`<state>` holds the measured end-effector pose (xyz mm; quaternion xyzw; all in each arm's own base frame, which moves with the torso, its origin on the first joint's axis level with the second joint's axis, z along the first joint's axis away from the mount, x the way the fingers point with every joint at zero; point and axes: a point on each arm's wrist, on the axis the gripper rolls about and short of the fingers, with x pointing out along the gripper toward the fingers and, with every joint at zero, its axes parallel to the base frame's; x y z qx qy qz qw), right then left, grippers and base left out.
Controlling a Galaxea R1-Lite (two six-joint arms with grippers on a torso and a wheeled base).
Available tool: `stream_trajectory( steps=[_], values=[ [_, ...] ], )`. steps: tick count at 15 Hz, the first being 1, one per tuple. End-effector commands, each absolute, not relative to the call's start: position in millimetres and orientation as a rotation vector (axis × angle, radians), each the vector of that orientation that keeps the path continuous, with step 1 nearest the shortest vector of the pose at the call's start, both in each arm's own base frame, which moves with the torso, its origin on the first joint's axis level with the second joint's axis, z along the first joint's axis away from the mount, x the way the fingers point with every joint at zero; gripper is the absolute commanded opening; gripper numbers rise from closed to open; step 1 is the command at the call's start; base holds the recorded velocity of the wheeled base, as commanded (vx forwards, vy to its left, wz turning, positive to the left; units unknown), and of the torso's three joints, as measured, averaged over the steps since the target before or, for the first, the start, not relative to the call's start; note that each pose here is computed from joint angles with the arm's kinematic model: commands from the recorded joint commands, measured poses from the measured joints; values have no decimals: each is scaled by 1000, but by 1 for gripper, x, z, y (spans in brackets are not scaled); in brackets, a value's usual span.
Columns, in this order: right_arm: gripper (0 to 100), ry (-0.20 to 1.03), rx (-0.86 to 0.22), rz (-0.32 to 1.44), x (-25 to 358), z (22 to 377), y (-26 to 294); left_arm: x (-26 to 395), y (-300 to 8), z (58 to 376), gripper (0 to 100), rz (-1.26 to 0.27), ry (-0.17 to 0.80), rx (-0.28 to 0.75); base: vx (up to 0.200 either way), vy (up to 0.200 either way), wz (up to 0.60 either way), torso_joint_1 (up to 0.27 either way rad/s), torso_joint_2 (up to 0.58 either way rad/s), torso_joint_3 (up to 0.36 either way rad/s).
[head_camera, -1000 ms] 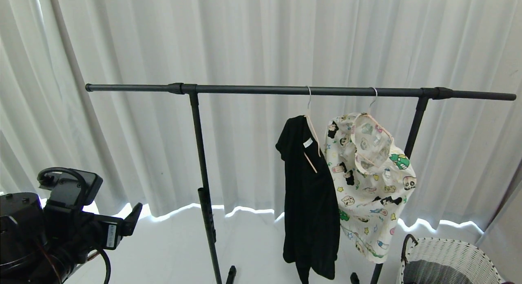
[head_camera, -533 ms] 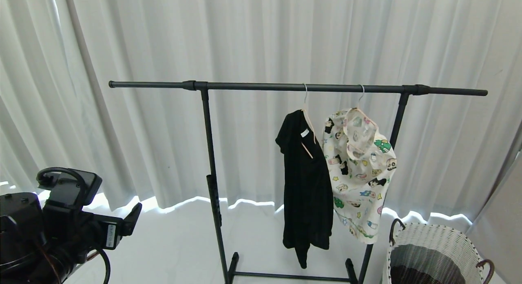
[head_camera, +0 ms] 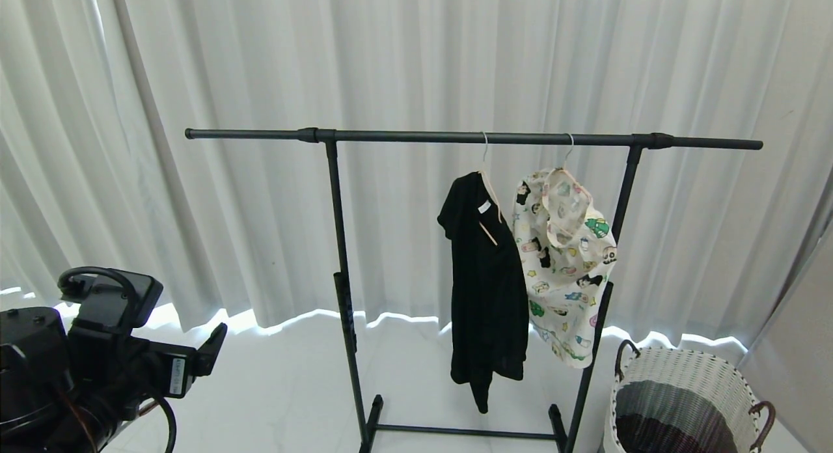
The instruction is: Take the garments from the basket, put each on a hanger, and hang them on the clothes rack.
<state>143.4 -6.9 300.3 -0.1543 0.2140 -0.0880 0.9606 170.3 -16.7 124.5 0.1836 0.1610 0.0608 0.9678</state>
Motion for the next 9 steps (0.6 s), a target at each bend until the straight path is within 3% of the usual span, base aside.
stream_trajectory(
  steps=[1, 4, 9],
  values=[
    [100, 434, -313, -181, 143, 300, -7, 170, -17, 125, 100, 124, 322, 370, 0, 0, 0, 0, 0, 0],
    [100, 431, -312, -181, 139, 299, -7, 168, -16, 128, 100, 128, 308, 365, 0, 0, 0, -27, 66, 38],
    [100, 423, -302, -224, 118, 288, -12, 155, -10, 130, 100, 162, 284, 353, 0, 0, 0, -184, 425, 241]
  ],
)
